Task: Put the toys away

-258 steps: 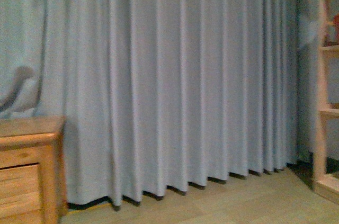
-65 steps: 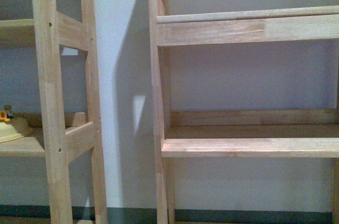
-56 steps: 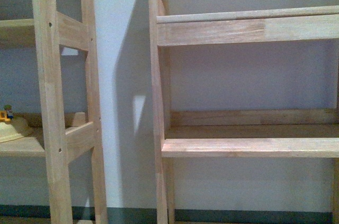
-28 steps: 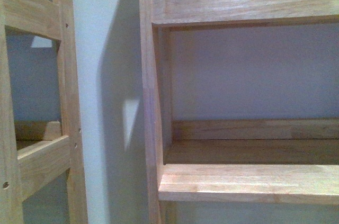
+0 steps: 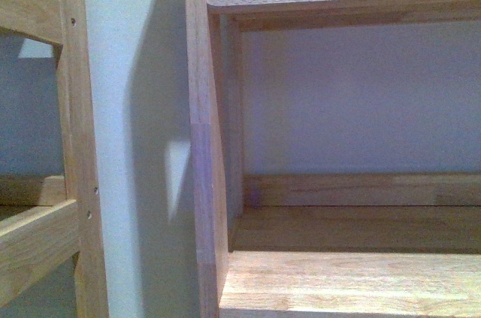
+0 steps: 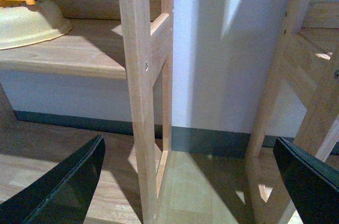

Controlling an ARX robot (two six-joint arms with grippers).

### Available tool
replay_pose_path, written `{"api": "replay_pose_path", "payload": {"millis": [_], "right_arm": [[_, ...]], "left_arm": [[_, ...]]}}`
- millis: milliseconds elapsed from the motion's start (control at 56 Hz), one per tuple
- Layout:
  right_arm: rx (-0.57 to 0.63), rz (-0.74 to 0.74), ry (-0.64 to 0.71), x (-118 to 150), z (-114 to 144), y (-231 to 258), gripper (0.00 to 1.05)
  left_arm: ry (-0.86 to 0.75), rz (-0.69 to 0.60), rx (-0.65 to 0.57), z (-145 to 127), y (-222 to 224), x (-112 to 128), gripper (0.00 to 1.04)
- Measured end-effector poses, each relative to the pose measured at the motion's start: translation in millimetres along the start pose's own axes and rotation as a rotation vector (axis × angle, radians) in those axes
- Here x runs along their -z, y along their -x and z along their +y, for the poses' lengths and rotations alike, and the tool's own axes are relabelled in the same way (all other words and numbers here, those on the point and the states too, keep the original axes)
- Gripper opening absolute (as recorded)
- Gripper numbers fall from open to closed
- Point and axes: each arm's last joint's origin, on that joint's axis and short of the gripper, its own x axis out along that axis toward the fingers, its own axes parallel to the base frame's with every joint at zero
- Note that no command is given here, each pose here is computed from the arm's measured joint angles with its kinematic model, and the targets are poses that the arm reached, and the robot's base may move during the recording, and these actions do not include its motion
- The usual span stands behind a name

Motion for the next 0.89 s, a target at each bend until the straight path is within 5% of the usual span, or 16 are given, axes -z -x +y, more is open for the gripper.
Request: {"api": "replay_pose_path", "payload": {"millis": [143,357,750,893], "right_arm": [[0.140,-0.042,0.009,-4.5,3.7,0.0,0.07],[0.180,-0.030,0.039,-10.8,11.6,-2.3,0.07],[0.219,-0.178,0.039,-97.8,33.8,-1.0,0.07],[0.197,-0.209,0.050,-110.5,38.8,-1.0,0.07]], "left_arm": [[0.000,0.000,0.000,0.0,0.0,0.0,0.99],[0.000,0.000,0.000,0.0,0.0,0.0,0.99],[0.000,0.000,0.000,0.0,0.0,0.0,0.99],[0.000,0.000,0.000,0.0,0.0,0.0,0.99]]}}
